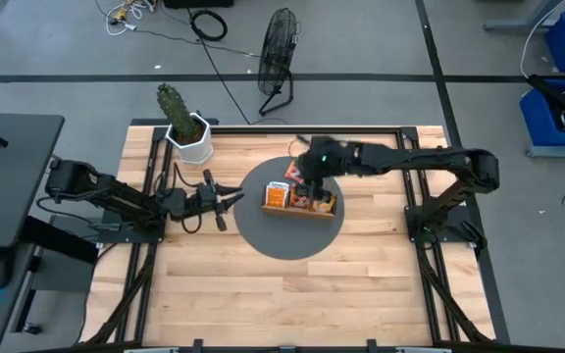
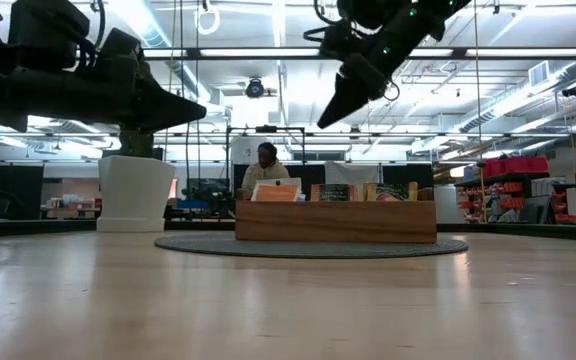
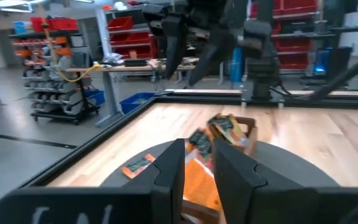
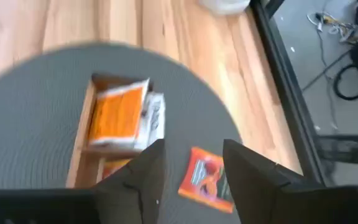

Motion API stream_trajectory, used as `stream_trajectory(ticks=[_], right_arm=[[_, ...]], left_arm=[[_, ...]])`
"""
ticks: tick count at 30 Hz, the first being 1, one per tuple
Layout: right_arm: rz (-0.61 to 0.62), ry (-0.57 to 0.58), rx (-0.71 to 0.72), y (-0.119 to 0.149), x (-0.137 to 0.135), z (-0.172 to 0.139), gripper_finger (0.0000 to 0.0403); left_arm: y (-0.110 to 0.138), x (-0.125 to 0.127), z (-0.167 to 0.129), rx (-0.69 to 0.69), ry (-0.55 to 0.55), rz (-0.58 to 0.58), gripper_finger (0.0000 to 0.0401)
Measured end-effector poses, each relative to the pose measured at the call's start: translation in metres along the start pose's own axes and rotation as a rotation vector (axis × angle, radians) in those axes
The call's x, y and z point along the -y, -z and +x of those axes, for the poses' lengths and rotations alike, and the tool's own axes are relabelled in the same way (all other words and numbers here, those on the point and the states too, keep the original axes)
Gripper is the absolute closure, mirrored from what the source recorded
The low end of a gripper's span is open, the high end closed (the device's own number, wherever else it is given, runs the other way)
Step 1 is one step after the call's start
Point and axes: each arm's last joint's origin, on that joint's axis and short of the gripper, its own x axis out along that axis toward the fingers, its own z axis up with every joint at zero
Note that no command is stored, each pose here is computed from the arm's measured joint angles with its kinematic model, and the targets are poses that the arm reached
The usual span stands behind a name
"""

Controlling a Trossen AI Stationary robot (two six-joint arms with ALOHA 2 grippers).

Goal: Pick & Place Tea
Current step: Put the orange tea bag into the middle section of the wooden organizer

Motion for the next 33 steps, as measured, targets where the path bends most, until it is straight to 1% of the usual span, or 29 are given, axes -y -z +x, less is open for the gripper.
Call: stream_trajectory(ticks=[2, 7, 11, 14, 17, 21, 26, 28, 33], right_arm=[[0.054, -0.02, 0.042, 0.001, 0.017, -0.001, 0.0237], [0.231, -0.061, 0.096, 0.016, 0.066, -0.002, 0.0242], [0.371, -0.158, 0.15, 0.027, 0.094, -0.006, 0.0243], [0.487, -0.22, 0.164, 0.037, 0.11, -0.002, 0.0243], [0.578, -0.235, 0.137, 0.047, 0.119, 0.013, 0.0243], [0.692, -0.257, 0.036, 0.067, 0.123, 0.042, 0.0243], [0.826, -0.272, -0.042, 0.09, 0.13, 0.071, 0.0243], [0.865, -0.281, -0.064, 0.096, 0.131, 0.078, 0.0243], [0.902, -0.276, -0.096, 0.104, 0.127, 0.094, 0.0243]], left_arm=[[0.0, -0.003, 0.001, 0.001, -0.018, 0.0, 0.0316], [0.0, -0.012, 0.003, 0.007, -0.069, 0.008, 0.0316], [-0.001, -0.02, 0.005, 0.016, -0.109, -0.001, 0.0316], [-0.001, -0.025, 0.006, 0.019, -0.141, -0.001, 0.0316], [-0.001, -0.03, 0.007, 0.024, -0.168, -0.022, 0.0316], [-0.001, -0.034, 0.007, 0.026, -0.187, -0.04, 0.0316], [0.0, -0.036, 0.008, 0.013, -0.161, -0.037, 0.0316], [0.0, -0.037, 0.008, 0.013, -0.164, -0.037, 0.0316], [0.001, -0.039, 0.008, 0.006, -0.175, -0.015, 0.0316]])
